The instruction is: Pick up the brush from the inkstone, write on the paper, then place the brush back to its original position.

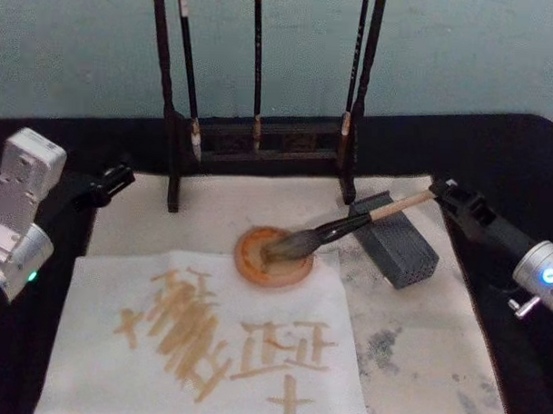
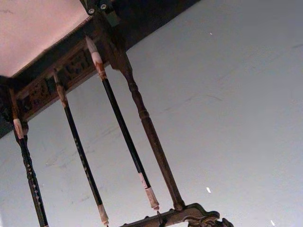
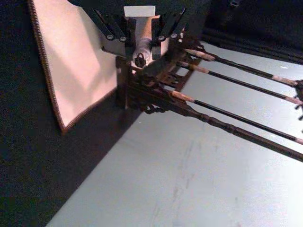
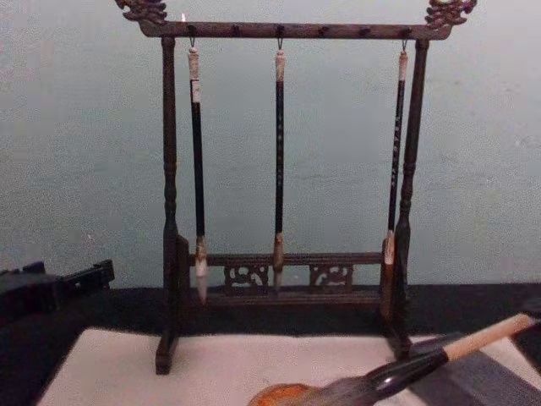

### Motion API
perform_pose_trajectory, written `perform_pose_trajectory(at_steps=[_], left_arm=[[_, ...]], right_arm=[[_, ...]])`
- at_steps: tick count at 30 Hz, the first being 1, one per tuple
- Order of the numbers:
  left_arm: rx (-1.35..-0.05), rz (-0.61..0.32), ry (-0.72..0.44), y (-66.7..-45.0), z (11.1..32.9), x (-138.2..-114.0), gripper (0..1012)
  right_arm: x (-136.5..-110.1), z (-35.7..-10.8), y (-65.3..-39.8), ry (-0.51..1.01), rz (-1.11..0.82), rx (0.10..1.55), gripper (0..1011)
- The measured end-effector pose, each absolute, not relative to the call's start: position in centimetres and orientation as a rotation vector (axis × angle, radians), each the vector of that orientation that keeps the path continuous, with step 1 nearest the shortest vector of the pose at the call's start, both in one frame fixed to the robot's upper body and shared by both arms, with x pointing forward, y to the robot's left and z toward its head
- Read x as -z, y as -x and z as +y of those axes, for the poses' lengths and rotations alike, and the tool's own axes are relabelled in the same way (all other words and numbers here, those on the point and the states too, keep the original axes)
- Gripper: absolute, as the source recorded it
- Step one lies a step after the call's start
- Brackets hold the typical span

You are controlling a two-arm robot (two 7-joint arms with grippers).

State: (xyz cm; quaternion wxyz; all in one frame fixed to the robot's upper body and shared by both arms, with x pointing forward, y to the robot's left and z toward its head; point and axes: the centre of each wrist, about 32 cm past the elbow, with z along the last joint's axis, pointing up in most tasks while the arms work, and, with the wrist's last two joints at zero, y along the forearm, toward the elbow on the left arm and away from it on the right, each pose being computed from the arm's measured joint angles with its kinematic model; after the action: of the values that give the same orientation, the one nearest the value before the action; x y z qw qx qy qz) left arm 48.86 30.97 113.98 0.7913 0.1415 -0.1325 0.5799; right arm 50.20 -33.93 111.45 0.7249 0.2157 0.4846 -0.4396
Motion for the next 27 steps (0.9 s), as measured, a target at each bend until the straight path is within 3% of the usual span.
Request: perform_pose_trajectory(at_steps=[27], left_arm=[[-1.248, -0.285, -0.304, -48.9, 31.0, -114.0, 1002]], right_arm=[[-115.7, -35.0, -49.0, -0.565, 0.945, 0.807, 199]])
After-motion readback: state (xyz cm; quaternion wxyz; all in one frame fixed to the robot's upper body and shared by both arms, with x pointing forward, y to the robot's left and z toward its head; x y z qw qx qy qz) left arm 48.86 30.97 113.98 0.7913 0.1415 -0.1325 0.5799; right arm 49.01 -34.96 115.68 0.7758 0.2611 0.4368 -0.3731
